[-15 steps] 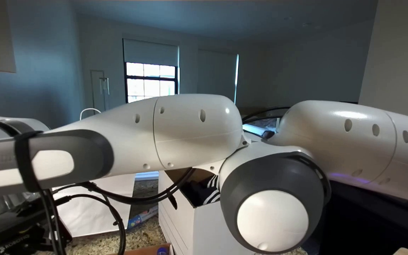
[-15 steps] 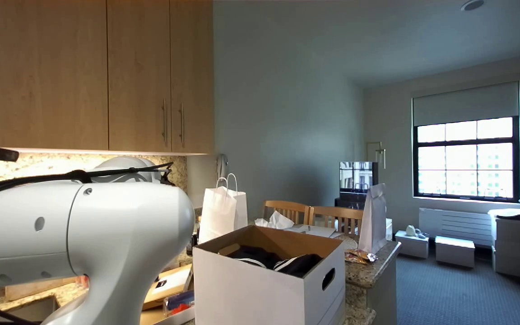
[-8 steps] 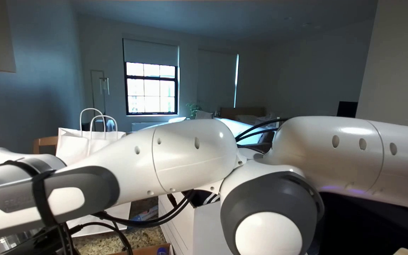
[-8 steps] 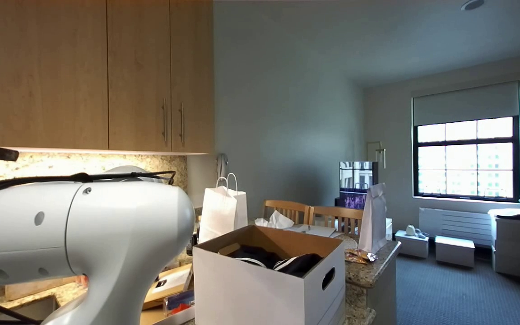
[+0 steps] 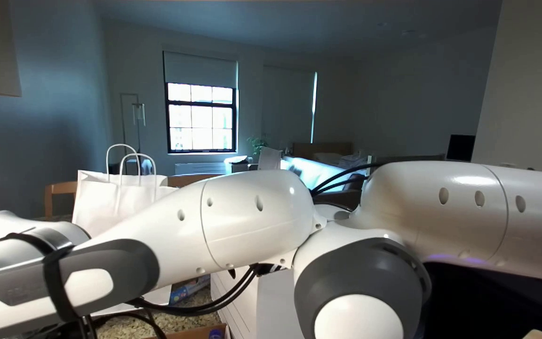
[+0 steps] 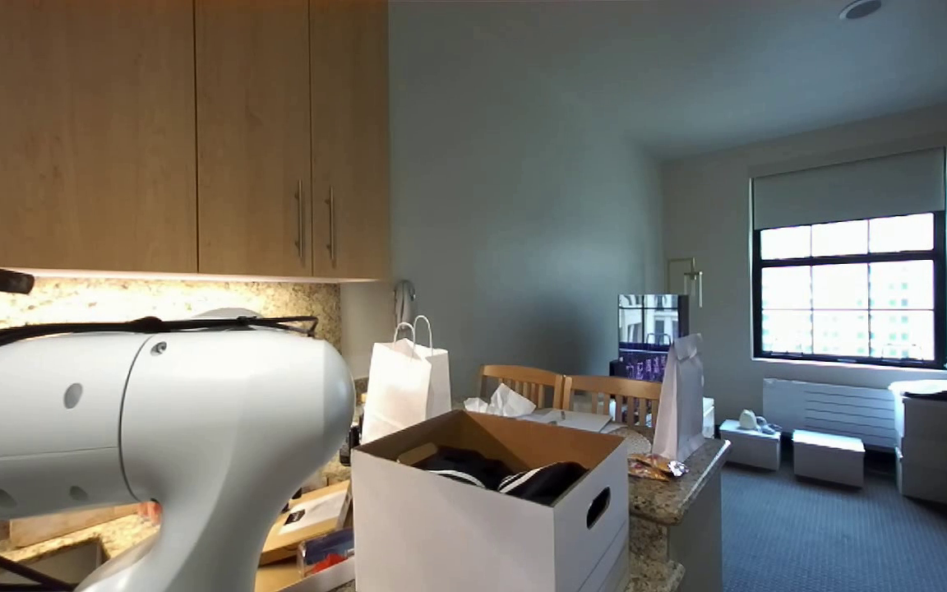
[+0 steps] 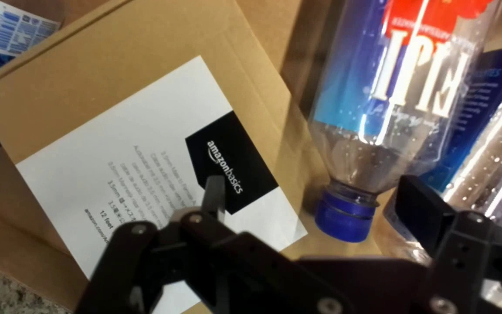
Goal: Put the water bottles into the box
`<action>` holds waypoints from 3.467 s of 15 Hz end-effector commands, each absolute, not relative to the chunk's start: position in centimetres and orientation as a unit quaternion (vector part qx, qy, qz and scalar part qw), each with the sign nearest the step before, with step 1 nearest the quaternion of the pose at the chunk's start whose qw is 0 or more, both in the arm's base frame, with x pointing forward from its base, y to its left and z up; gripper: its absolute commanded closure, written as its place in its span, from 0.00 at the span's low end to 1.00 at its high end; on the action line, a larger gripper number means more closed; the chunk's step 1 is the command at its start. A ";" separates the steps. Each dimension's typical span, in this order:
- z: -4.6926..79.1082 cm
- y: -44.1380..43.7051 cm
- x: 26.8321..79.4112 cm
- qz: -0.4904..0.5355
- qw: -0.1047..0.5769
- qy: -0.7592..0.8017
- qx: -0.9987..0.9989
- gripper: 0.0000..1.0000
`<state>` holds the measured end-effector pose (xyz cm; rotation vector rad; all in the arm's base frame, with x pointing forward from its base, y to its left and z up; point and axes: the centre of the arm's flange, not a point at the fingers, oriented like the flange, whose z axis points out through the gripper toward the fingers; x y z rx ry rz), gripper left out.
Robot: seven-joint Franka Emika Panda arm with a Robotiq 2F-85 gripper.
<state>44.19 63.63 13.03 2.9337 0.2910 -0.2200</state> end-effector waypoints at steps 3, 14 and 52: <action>10.3 65.9 45.5 -0.077 0.104 0.109 0.986 0.07; 7.9 65.1 46.2 -0.099 0.128 0.144 0.976 0.67; 23.0 57.1 47.2 -0.206 0.127 0.054 0.969 0.91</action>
